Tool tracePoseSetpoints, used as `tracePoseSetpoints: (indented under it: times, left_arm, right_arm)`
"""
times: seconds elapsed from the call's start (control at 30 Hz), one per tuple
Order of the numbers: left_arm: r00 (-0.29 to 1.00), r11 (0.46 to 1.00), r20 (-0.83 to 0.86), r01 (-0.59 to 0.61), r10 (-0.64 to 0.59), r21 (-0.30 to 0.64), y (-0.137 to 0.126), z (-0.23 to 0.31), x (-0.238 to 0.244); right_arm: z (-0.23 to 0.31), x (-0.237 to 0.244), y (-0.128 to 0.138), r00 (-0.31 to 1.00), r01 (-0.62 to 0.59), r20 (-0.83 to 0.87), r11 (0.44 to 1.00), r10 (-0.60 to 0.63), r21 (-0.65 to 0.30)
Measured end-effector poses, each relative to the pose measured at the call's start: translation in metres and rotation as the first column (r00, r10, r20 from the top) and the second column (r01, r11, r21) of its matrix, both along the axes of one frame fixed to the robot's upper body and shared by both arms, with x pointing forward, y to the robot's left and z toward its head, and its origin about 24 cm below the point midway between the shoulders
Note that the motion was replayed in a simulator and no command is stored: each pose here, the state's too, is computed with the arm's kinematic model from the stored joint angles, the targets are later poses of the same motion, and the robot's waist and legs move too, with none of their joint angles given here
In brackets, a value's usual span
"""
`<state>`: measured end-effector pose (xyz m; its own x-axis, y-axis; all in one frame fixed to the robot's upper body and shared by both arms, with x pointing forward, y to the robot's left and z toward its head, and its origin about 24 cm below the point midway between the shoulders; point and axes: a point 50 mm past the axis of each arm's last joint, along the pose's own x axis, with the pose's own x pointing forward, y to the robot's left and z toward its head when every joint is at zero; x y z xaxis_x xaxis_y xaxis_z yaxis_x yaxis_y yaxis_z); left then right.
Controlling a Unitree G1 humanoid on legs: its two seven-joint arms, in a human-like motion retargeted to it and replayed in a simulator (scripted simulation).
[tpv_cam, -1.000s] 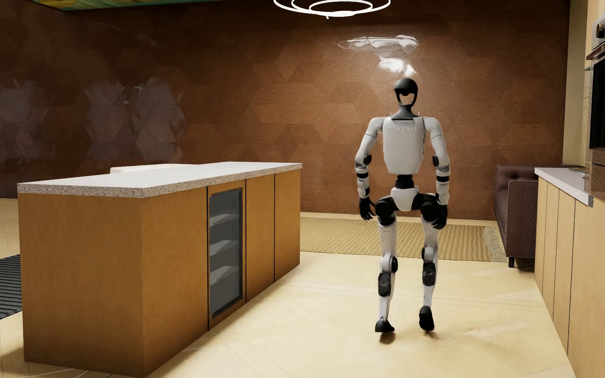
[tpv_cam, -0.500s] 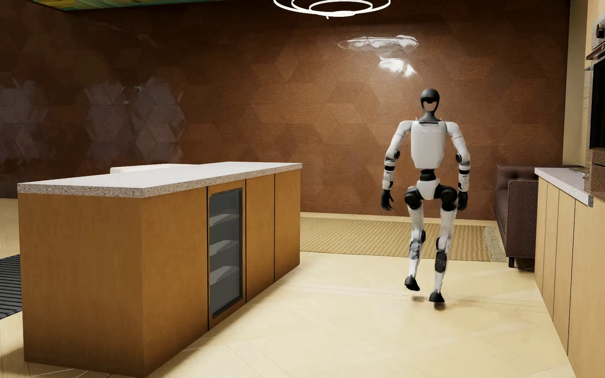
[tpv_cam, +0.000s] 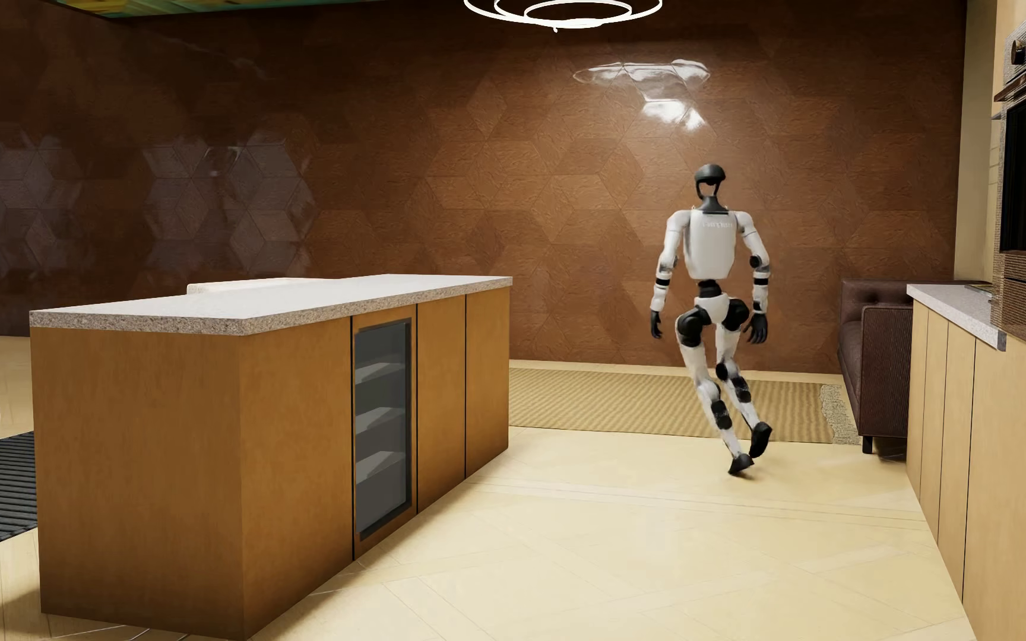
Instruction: Walk around the counter
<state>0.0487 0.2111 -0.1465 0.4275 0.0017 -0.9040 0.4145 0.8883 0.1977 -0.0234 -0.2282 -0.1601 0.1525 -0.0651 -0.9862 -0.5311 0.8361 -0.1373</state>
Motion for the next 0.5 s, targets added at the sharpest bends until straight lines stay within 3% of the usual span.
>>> tracePoseSetpoints:
  times: [0.13,0.2,0.33,0.5]
  left_arm:
    - [0.963,0.998,0.266,0.052,-0.042,-0.030,-0.004,0.033,0.066]
    - [0.956,0.999,0.291,0.037,-0.025,-0.035,-0.003,0.037,0.070]
    - [0.999,1.000,0.024,-0.021,0.021,0.003,0.002,0.001,0.009]
    - [0.976,0.995,-0.218,0.007,0.014,0.095,0.026,-0.008,-0.059]
  right_arm:
    - [0.000,-0.029,0.016,0.997,0.041,-0.063,0.999,-0.038,0.036]
    - [0.000,-0.024,0.012,0.998,0.042,-0.047,0.999,-0.040,0.027]
    - [0.000,0.008,-0.009,1.000,0.023,0.013,0.999,-0.023,-0.031]
    - [0.019,0.108,-0.016,0.951,-0.027,0.308,0.999,0.032,-0.022]
